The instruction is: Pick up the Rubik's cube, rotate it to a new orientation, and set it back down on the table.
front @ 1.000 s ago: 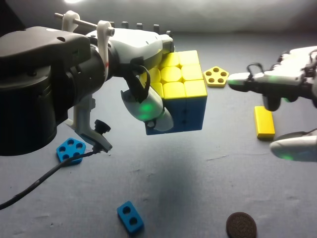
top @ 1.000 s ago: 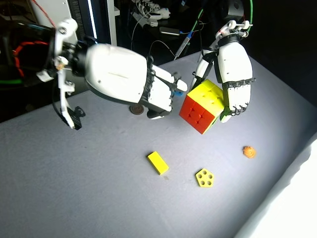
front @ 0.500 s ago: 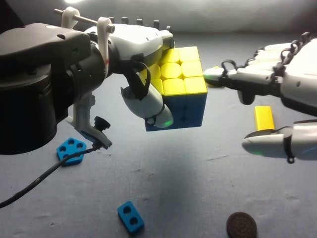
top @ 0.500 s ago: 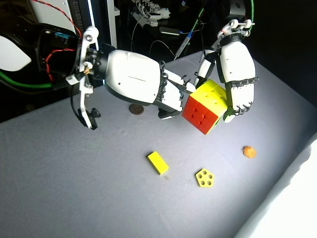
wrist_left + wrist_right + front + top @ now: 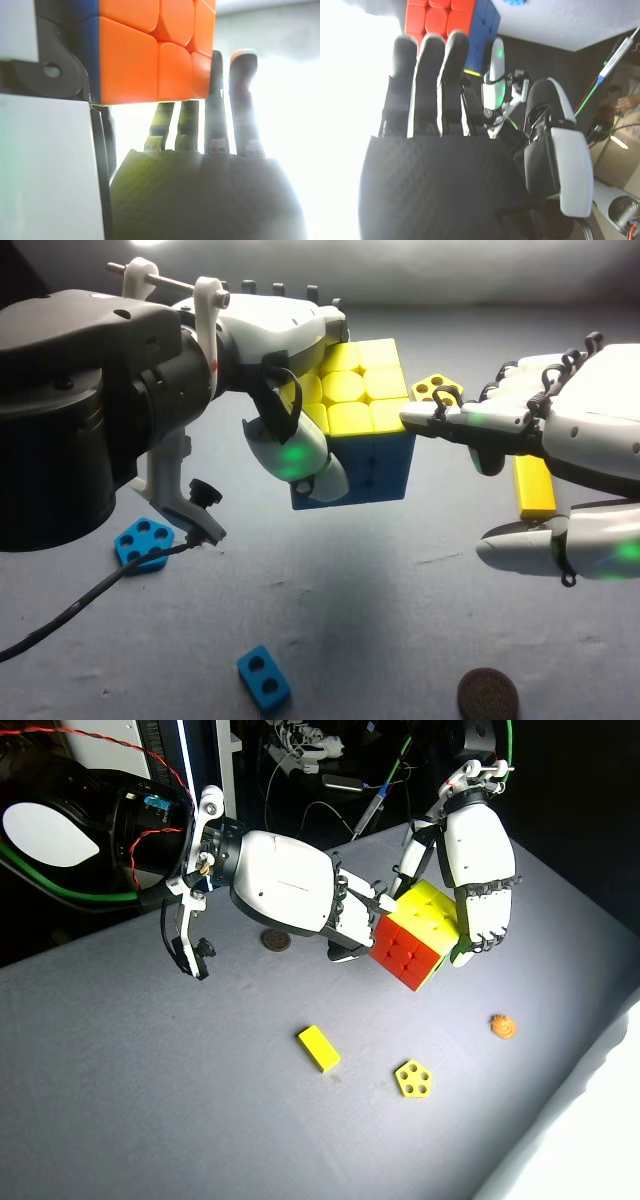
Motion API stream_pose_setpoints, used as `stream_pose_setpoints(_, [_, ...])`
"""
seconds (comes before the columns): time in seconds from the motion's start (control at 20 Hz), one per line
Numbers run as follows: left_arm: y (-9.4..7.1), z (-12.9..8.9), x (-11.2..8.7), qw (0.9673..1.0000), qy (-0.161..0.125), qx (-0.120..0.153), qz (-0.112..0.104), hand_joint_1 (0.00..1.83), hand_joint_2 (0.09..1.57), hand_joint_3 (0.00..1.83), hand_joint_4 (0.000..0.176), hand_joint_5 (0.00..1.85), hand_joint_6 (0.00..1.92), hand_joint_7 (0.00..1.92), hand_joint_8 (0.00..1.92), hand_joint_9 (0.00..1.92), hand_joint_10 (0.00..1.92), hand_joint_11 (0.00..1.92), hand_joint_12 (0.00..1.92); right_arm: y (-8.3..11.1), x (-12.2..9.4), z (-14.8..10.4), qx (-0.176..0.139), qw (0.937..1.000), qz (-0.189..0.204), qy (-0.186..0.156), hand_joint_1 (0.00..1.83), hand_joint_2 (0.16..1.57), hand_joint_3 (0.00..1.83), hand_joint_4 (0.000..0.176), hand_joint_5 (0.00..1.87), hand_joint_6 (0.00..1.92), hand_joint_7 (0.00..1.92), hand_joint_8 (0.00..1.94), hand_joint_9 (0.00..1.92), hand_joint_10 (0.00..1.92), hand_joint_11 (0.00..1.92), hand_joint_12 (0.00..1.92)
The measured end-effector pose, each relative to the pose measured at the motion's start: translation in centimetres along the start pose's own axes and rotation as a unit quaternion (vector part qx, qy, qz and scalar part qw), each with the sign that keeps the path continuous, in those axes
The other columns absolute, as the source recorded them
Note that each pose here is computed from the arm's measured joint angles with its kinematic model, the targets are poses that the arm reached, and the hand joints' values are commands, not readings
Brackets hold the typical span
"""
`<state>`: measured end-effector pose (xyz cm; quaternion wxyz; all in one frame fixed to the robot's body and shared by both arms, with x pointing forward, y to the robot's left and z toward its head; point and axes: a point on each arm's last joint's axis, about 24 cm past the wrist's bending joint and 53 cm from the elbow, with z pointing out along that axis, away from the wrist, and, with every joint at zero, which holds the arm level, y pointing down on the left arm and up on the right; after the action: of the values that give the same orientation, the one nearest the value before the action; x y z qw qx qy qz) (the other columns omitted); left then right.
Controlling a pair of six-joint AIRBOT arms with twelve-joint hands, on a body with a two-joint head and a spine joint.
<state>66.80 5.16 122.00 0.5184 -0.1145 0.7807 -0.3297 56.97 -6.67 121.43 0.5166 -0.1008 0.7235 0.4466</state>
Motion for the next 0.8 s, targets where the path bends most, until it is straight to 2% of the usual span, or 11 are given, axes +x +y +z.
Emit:
stream_pose_setpoints(0.25, [0.2,0.0,0.1,1.0,0.003,-0.004,-0.005,1.01,1.42,0.0,0.0,0.49,1.68,0.45,1.91,0.29,1.92,0.3,1.92,-0.3,0.8,-0.1,0.005,0.9999,0.002,0.011,0.28,1.22,0.0,0.0,0.12,0.02,0.43,1.16,0.37,1.7,0.29,1.92])
stream_pose_setpoints(0.35, [0.2,0.0,0.1,1.0,0.003,-0.004,-0.005,1.01,1.43,0.0,0.0,0.49,1.68,0.44,1.92,0.28,1.92,0.3,1.92,-0.2,0.8,0.0,0.005,0.9999,0.002,0.011,0.22,1.25,0.0,0.0,0.08,0.0,0.37,1.18,0.31,1.74,0.25,1.92])
stream_pose_setpoints(0.4, [0.2,0.0,0.2,1.0,0.003,-0.004,-0.006,1.03,1.41,0.0,0.0,0.53,1.63,0.46,1.88,0.3,1.92,0.31,1.92,-0.1,0.9,-0.1,0.004,0.9999,0.002,0.012,0.29,1.22,0.0,0.0,0.13,0.02,0.42,1.15,0.37,1.7,0.28,1.92])
stream_pose_setpoints(0.45, [0.2,0.0,0.2,1.0,0.003,-0.005,-0.006,1.04,1.4,0.0,0.0,0.54,1.62,0.46,1.87,0.3,1.91,0.32,1.92,-0.1,1.0,-0.1,0.003,0.9999,0.003,0.013,0.22,1.24,0.0,0.0,0.1,0.01,0.38,1.17,0.34,1.71,0.24,1.92])
stream_pose_setpoints(0.65, [0.3,0.0,0.2,1.0,0.004,-0.006,-0.005,1.03,1.41,0.0,0.0,0.51,1.64,0.46,1.89,0.29,1.92,0.33,1.92,-0.1,1.5,0.0,0.003,0.9998,0.003,0.019,0.24,1.24,0.0,0.0,0.12,0.01,0.38,1.21,0.34,1.75,0.28,1.92])
stream_pose_setpoints(0.8, [0.3,0.0,0.2,1.0,0.004,-0.006,-0.005,1.01,1.43,0.0,0.0,0.49,1.68,0.44,1.92,0.27,1.91,0.3,1.92,-0.1,1.7,0.0,0.003,0.9998,0.003,0.022,0.2,1.25,0.0,0.0,0.09,0.0,0.37,1.21,0.35,1.74,0.3,1.92])
